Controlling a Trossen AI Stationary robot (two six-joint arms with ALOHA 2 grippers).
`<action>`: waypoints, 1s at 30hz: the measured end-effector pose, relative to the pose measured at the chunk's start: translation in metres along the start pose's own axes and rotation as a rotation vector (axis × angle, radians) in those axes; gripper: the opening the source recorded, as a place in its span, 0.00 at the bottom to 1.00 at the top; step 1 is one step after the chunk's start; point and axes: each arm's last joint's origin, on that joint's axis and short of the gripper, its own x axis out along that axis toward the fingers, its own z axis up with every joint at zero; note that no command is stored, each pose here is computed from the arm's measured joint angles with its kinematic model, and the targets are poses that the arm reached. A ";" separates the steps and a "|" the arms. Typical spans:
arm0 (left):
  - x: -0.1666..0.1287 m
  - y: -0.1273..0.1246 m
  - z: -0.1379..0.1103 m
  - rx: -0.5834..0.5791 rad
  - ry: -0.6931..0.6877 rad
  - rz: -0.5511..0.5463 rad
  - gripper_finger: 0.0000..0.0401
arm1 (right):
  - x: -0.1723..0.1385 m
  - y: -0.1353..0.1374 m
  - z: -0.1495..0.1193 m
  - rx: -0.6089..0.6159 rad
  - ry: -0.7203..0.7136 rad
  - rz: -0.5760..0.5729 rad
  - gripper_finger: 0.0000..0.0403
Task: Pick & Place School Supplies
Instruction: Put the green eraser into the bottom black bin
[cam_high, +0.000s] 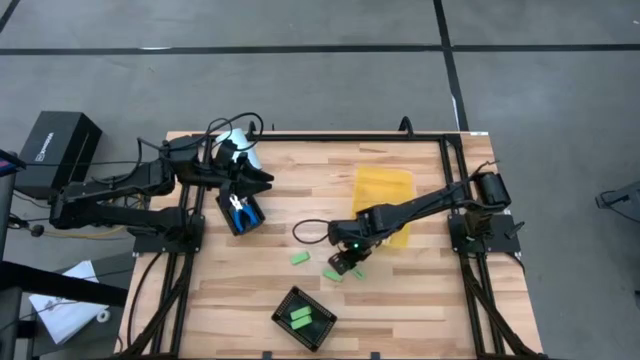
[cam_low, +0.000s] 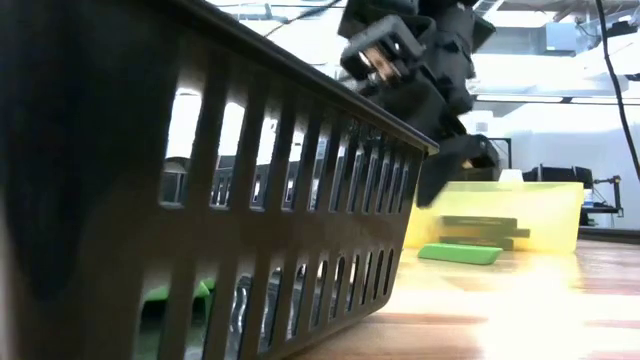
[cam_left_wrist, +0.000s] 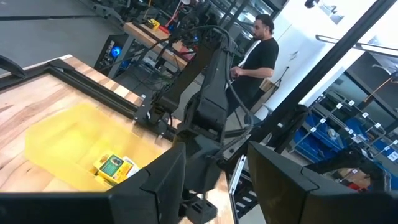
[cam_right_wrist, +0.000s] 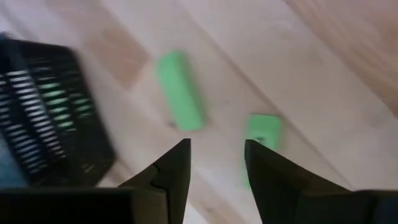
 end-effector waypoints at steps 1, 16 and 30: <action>0.000 0.000 0.000 0.000 -0.001 -0.001 0.42 | -0.002 0.003 0.001 -0.004 -0.005 0.009 0.36; 0.000 0.000 0.000 0.020 -0.004 -0.003 0.42 | 0.007 0.048 -0.067 0.136 -0.018 0.004 0.35; 0.000 0.001 -0.002 0.080 0.017 0.013 0.42 | 0.023 0.049 -0.019 0.091 -0.157 0.103 0.35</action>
